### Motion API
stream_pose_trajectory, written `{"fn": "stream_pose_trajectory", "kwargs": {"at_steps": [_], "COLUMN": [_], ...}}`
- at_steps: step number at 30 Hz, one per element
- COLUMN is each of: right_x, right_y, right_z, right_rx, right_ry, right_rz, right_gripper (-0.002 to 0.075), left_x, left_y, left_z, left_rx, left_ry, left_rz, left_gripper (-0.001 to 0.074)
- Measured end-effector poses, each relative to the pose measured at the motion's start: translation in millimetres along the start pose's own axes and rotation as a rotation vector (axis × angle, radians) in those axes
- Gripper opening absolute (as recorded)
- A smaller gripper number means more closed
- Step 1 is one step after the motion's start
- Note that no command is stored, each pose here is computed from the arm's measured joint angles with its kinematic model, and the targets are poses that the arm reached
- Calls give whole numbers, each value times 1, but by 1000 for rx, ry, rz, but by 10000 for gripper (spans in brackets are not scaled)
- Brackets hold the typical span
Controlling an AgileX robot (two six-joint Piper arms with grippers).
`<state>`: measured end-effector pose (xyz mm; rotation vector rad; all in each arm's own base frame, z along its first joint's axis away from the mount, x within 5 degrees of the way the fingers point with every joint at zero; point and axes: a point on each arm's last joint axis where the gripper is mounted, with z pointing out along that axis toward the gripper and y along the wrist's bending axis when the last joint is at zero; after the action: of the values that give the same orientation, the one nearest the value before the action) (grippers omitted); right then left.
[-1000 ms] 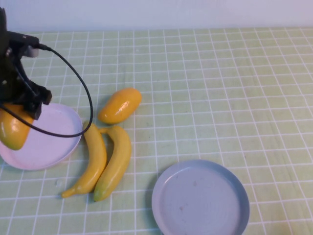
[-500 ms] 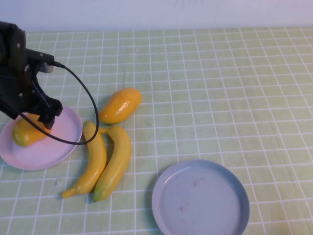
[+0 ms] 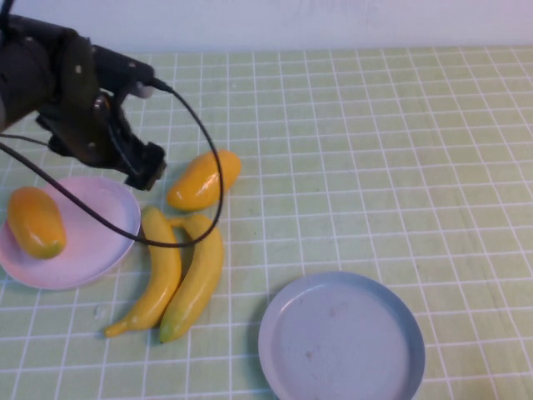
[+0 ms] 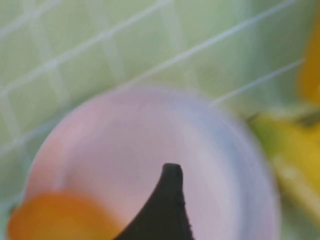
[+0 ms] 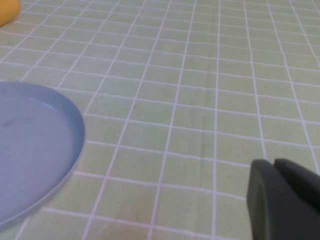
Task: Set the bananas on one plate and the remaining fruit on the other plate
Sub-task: Put one type of fruit in the left plate
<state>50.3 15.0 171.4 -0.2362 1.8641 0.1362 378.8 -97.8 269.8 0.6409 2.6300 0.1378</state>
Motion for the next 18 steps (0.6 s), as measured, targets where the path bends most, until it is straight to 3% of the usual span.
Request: {"fn": "stream_pose_trajectory", "kwargs": {"at_steps": [4, 7, 18], "right_x": [0, 0, 0], "right_y": [0, 0, 0], "right_z": [0, 0, 0], "right_rx": [0, 0, 0], "right_ry": [0, 0, 0], "right_rz": [0, 0, 0], "right_gripper": [-17, -17, -17], "left_x": [-19, -31, -62], "left_y": [-38, -54, -62], "left_z": [4, 10, 47], "left_rx": [31, 47, 60], "left_ry": [-120, -152, -89], "left_rz": [108, 142, 179], "left_gripper": [659, 650, 615]}}
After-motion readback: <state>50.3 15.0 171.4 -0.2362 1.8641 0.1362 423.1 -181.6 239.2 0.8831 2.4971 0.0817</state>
